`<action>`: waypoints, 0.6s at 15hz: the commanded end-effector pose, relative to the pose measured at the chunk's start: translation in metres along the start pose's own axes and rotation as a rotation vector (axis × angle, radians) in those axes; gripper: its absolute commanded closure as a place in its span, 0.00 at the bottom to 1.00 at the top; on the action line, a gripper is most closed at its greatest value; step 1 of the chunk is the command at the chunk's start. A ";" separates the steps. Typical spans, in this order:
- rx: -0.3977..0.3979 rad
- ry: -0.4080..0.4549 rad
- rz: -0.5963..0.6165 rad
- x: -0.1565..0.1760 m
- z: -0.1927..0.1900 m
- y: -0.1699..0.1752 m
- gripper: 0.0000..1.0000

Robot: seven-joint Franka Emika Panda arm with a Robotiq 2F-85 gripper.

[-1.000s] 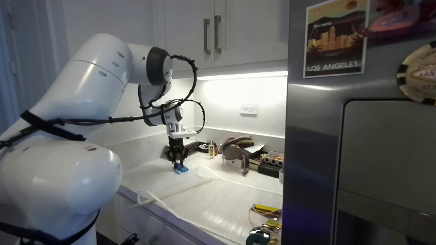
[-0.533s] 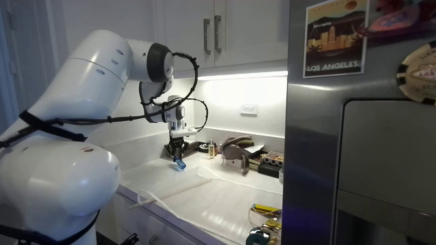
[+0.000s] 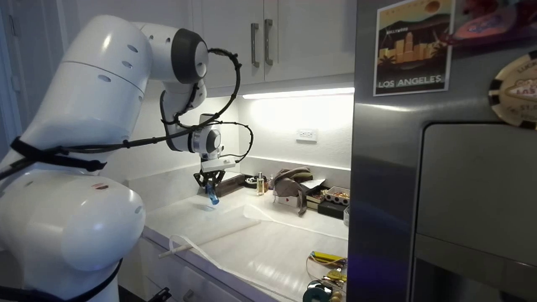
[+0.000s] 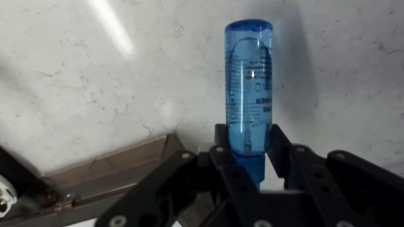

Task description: Place the blue bottle upright on the bottom right corner of the counter, hang the white object on the side of the fridge

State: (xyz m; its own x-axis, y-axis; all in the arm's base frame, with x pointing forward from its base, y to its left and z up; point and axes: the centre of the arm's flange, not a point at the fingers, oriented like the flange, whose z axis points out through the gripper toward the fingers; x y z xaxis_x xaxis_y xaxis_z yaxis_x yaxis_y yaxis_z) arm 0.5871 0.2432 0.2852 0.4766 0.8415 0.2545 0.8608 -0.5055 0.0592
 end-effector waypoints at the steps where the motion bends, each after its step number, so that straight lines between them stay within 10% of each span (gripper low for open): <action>1: -0.001 0.138 -0.001 -0.039 -0.027 -0.026 0.90; 9: 0.000 0.433 0.012 -0.042 -0.048 -0.053 0.90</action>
State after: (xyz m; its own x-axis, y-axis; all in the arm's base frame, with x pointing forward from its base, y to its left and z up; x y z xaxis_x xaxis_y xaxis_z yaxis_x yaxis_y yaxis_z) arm 0.5334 0.2397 0.3043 0.4058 0.7209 0.5618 0.8545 -0.5174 0.0467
